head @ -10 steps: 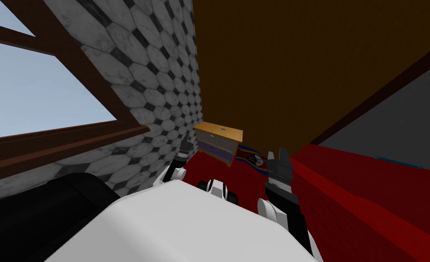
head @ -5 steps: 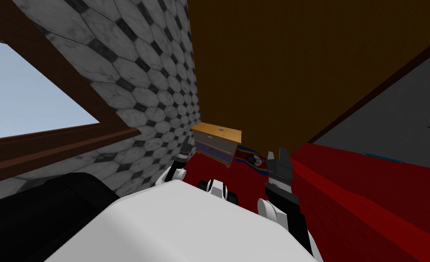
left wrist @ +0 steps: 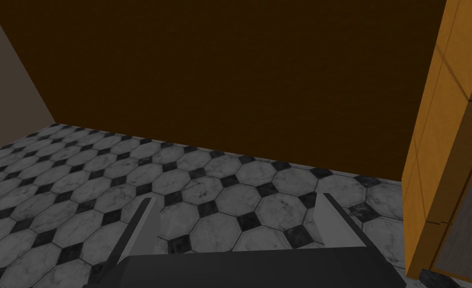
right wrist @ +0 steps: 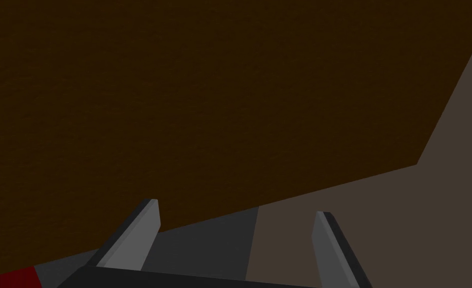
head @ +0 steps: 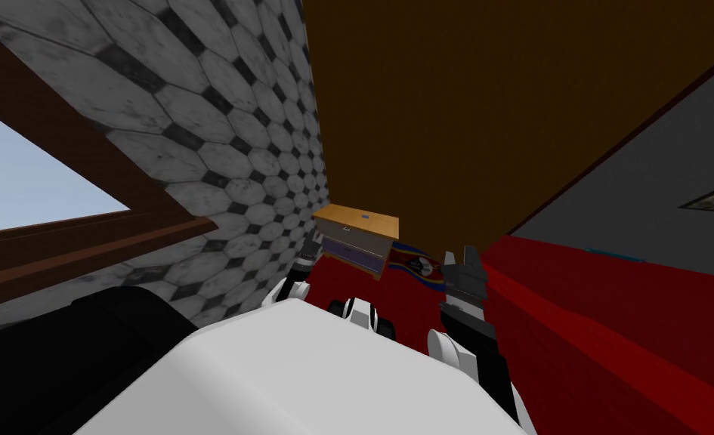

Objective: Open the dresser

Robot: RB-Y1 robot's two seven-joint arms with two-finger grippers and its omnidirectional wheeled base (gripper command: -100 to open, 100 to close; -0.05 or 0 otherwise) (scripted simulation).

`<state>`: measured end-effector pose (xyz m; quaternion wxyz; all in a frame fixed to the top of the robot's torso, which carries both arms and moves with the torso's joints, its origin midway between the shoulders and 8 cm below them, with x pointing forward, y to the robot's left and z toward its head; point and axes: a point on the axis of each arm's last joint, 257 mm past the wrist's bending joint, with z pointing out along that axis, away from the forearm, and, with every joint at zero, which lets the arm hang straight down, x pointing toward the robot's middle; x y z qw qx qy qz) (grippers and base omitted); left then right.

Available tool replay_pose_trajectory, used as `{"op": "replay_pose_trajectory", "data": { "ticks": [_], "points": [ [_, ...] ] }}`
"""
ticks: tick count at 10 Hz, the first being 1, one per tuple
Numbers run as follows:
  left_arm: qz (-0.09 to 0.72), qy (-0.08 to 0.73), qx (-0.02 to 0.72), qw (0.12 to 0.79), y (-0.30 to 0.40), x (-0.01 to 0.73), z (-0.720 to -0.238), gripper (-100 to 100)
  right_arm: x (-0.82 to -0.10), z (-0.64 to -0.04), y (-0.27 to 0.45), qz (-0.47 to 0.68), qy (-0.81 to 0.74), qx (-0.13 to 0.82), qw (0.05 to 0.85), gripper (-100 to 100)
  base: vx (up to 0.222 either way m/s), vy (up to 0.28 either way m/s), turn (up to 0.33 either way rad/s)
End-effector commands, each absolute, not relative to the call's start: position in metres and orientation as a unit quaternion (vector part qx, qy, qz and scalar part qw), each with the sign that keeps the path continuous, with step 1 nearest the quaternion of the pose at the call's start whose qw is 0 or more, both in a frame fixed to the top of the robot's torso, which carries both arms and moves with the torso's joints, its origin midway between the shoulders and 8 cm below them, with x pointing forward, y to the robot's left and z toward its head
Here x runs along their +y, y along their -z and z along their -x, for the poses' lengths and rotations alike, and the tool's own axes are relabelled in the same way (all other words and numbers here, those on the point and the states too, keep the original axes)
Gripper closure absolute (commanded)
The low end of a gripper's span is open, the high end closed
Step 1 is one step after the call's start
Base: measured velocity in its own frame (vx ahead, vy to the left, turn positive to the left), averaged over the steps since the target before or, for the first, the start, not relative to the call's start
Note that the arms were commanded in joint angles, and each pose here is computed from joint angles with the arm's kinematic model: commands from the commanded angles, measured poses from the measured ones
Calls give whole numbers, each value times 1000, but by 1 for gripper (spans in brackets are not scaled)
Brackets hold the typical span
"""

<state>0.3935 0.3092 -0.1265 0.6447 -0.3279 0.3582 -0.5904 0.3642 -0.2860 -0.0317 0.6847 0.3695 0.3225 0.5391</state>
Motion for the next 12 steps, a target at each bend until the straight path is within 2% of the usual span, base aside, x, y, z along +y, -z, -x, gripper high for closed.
{"op": "replay_pose_trajectory", "data": {
  "ticks": [1, 12],
  "points": [
    [335, 585, 362, 644, 144, 315, -396, -100, -286, -364, 32, -370, -539, 323, 685, 0, 64, 21, -63],
    [362, 567, 365, 644, 214, 332, -397, -100, -286, -364, 32, -370, -539, 323, 685, 0, 70, 17, -77]
  ]
}}
